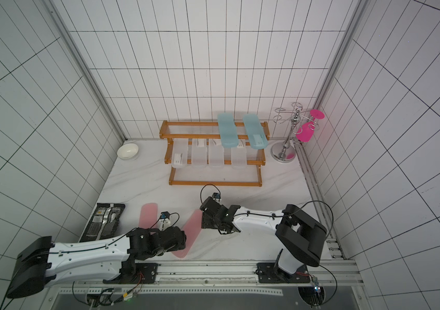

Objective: Place the pencil cases on the shelf according to color
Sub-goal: Move the pencil case to the center of the board.

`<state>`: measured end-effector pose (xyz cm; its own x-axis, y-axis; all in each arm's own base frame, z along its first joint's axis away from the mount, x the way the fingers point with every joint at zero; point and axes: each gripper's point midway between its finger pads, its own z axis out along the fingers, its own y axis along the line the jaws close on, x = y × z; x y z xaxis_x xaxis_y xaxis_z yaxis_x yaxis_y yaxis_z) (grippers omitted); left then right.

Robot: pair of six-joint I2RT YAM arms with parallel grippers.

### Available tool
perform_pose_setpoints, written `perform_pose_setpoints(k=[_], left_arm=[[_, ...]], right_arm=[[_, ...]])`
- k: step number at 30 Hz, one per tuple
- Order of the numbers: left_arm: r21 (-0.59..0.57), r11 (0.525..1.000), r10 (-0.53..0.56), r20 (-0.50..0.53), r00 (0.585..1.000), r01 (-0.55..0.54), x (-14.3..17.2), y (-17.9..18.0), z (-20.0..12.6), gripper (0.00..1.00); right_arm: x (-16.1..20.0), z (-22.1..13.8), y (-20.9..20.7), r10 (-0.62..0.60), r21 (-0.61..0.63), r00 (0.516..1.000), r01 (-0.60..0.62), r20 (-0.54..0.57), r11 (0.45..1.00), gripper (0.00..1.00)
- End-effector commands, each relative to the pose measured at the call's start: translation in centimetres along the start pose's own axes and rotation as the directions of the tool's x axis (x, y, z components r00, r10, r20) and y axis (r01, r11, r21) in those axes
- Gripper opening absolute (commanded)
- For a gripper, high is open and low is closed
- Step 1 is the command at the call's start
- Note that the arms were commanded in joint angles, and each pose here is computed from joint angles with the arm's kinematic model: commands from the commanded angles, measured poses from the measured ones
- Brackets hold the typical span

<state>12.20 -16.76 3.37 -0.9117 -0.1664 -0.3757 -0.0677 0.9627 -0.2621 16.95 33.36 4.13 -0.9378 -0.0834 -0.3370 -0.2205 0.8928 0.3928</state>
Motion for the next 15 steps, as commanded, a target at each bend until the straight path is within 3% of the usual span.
perform_pose_setpoints(k=[1,8,15], left_arm=[[0.083,0.997,0.004,0.024,1.0,-0.006,-0.5,-1.7,-0.2,0.97],[0.107,0.993,0.04,-0.009,0.999,-0.039,-0.1,-3.1,0.1,0.97],[0.15,0.987,0.07,-0.021,0.997,-0.066,-0.1,-5.7,0.7,0.97]], right_arm=[[-0.8,0.9,0.9,-0.013,-0.021,1.0,0.013,-0.028,1.0,0.7],[-3.0,2.7,1.3,0.027,-0.035,0.999,-0.028,-0.032,0.999,0.7],[-6.9,-0.7,-0.2,0.04,-0.017,0.997,-0.039,0.062,0.999,0.71]])
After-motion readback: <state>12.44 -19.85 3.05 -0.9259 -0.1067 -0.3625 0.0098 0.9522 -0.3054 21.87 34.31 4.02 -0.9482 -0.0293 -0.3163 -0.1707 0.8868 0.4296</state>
